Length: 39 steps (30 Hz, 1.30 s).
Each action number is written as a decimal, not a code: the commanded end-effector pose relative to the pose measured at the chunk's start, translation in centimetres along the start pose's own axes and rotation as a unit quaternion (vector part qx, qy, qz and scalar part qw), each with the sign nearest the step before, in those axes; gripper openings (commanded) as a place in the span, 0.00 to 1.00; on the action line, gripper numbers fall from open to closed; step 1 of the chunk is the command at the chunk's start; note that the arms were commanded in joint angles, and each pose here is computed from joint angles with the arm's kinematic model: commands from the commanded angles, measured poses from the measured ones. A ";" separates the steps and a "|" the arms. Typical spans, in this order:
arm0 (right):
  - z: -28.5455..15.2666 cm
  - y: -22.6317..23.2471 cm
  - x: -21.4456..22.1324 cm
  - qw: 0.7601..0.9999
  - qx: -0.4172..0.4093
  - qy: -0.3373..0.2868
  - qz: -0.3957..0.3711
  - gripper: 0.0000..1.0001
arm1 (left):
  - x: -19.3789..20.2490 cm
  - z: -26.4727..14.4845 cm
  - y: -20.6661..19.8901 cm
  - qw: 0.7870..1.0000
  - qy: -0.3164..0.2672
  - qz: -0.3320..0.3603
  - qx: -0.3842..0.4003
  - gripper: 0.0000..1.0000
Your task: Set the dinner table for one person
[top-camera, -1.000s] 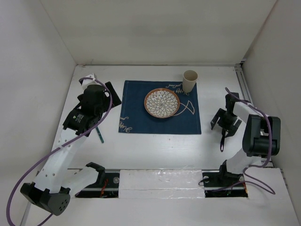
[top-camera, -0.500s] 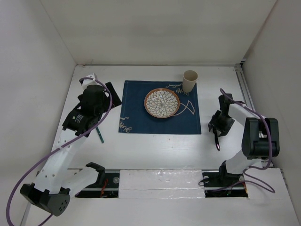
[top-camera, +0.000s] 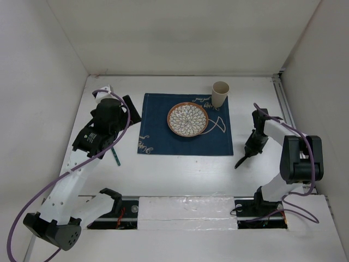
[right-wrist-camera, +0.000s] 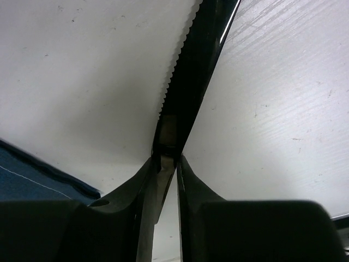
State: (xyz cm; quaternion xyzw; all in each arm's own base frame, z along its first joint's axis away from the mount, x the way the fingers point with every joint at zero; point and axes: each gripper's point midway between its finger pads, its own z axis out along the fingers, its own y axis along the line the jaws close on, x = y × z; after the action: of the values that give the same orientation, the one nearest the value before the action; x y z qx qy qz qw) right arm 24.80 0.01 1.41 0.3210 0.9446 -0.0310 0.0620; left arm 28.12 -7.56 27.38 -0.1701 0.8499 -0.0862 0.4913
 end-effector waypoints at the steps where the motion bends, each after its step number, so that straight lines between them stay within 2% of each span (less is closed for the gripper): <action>1: 1.4 -0.6 2.3 0.999 0.011 0.035 -0.007 0.05 | -0.7 -0.4 -0.3 1.000 -0.016 0.000 0.011 1.00; 3: 1.4 -0.6 2.3 0.999 0.011 0.035 -0.007 0.00 | -0.6 -0.5 -0.6 1.000 -0.015 0.002 0.015 1.00; 6: 1.3 -0.9 2.6 0.999 0.015 0.040 -0.012 0.00 | -0.6 -0.8 -0.8 1.000 -0.017 0.002 0.021 1.00; 8: 0.4 -1.0 1.5 1.000 0.021 0.010 0.002 0.00 | -0.7 -0.8 -0.6 1.000 -0.019 0.002 0.017 1.00; 9: -1.0 -0.5 0.4 1.000 0.003 -0.022 0.014 0.00 | -0.7 -0.8 -0.7 1.000 -0.021 0.004 0.017 1.00; 13: -4.8 0.7 -2.0 0.994 -0.042 -0.086 0.044 0.00 | -0.8 -0.8 -0.5 1.000 -0.024 0.004 0.012 1.00; 18: -6.1 2.0 -2.6 0.995 -0.043 -0.091 -0.003 0.00 | -0.7 -0.5 -0.4 1.000 -0.023 0.006 0.006 1.00; 25: -10.0 6.9 -4.2 0.984 -0.100 -0.132 -0.070 0.00 | -0.6 -0.3 -0.4 1.000 -0.020 0.008 0.004 1.00; 32: -8.9 8.3 -4.9 0.983 -0.096 -0.133 -0.088 0.00 | -0.2 0.2 -0.5 1.000 -0.013 0.011 -0.001 1.00; 33: -8.6 7.8 -4.9 0.984 -0.091 -0.129 -0.084 0.02 | -0.2 0.2 -0.5 1.000 -0.013 0.011 -0.001 1.00; 35: -7.8 7.9 -4.5 0.984 -0.098 -0.128 -0.079 0.15 | -0.1 0.4 -0.5 1.000 -0.009 0.013 -0.004 1.00; 36: -7.4 7.5 -4.4 0.985 -0.093 -0.124 -0.075 0.37 | -0.1 0.4 -0.5 1.000 -0.009 0.013 -0.004 1.00; 37: -7.3 7.0 -4.4 0.986 -0.091 -0.123 -0.070 0.48 | -0.1 0.4 -0.5 1.000 -0.009 0.013 -0.004 1.00; 39: -7.0 6.4 -4.5 0.986 -0.085 -0.121 -0.075 0.57 | -0.1 0.4 -0.5 1.000 -0.009 0.013 -0.004 1.00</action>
State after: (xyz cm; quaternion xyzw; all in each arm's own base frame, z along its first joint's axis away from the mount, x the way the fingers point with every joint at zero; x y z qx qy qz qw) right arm 31.02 3.91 8.44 0.2338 0.9551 0.0058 0.1819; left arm 28.33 -8.01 26.83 -0.1631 0.8547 -0.0763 0.4868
